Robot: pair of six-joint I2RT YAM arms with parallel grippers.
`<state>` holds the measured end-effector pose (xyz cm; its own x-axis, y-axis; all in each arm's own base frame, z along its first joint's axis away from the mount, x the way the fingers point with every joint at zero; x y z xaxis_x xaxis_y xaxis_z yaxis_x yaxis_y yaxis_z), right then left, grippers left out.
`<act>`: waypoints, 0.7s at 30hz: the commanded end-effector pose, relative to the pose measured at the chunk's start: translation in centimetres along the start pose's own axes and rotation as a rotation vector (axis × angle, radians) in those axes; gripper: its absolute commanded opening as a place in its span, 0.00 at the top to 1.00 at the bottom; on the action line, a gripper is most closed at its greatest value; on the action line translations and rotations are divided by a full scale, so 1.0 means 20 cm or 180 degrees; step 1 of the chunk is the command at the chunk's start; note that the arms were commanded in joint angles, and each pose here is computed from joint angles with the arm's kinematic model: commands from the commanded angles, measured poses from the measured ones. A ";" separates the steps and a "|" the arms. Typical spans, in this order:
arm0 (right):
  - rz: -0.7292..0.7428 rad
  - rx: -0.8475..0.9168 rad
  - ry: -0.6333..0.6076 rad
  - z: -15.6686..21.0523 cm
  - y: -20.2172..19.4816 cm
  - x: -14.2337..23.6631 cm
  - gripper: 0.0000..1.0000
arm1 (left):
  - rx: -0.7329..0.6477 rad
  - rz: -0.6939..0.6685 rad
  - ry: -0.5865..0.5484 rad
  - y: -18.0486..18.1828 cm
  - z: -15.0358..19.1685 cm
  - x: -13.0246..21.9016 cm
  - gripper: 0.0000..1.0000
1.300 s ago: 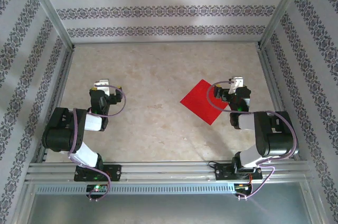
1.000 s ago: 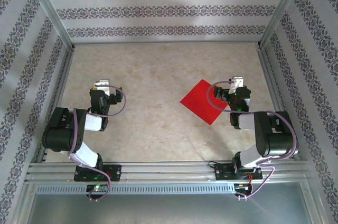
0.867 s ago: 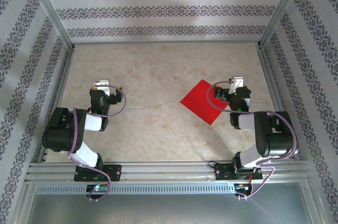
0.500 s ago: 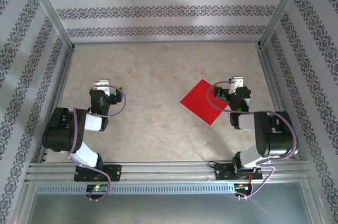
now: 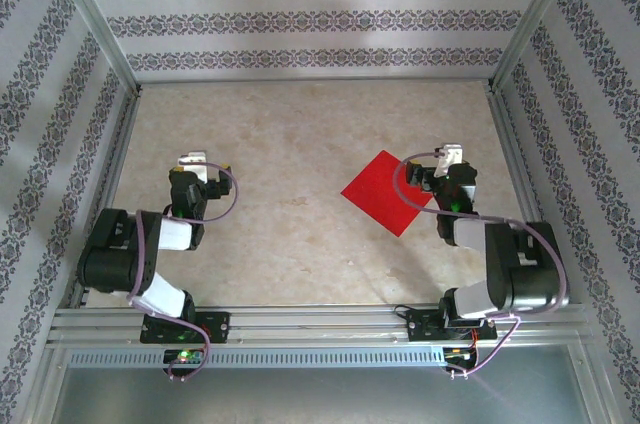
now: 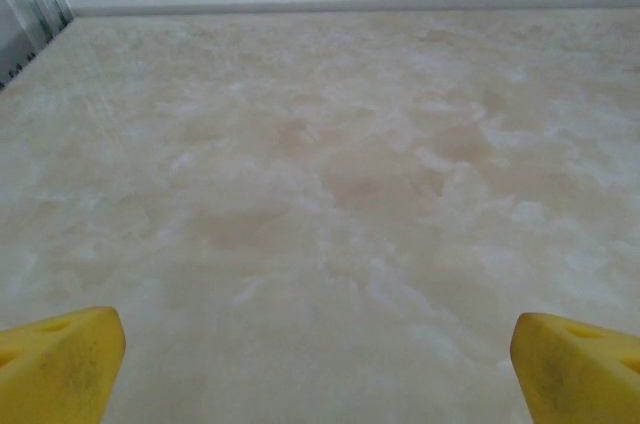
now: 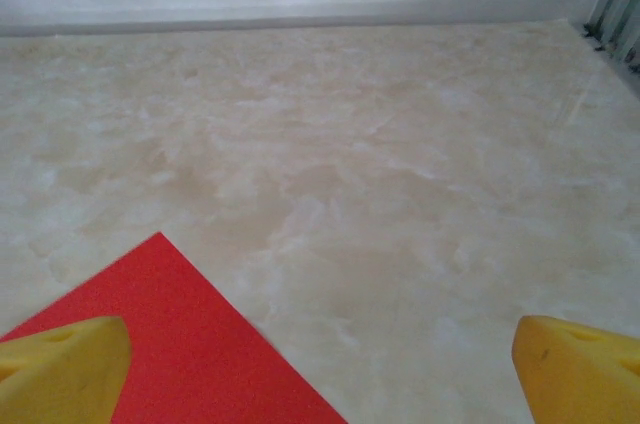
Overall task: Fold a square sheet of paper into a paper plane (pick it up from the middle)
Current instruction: Move the square sheet of paper to the center of the table.
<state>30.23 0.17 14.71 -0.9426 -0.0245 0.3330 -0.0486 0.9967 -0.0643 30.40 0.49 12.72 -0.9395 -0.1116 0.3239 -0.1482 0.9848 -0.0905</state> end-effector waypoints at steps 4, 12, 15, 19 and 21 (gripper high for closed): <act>0.0089 -0.0572 -0.0178 -0.41 0.02 0.12 0.02 | 0.0342 -0.0242 -0.0269 0.01 -0.33 0.15 0.01; -0.0761 -0.1971 0.0643 -0.45 0.19 0.07 0.02 | 0.1418 0.0169 0.0304 -0.05 -0.39 0.27 0.01; -0.0756 -0.2146 0.1023 -0.36 0.27 0.03 0.02 | 0.1610 0.0340 0.0538 -0.07 -0.32 0.28 0.01; -0.0729 -0.2358 0.1479 -0.22 0.35 -0.05 0.02 | 0.1626 0.0653 0.0795 -0.12 -0.28 0.28 0.01; -0.0717 -0.2325 0.1663 -0.17 0.39 -0.10 0.02 | 0.1674 0.0777 0.0883 -0.14 -0.27 0.26 0.01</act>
<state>32.42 7.21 17.62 -0.7183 -0.3261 0.6145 0.1113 0.8180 0.5643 27.80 -1.17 20.67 -0.9023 0.0967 0.4201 -0.1663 0.8210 -0.5462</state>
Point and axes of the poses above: each hand's point on the last joint's axis, 136 mm out from that joint toward the fingers, its own x axis back along the fingers, its own y axis along the line the jaws close on, z = x × y, the point moved 9 cm from there along x, back along the fingers, and after that the axes turned 7 degrees about x, right-handed, at the moved point
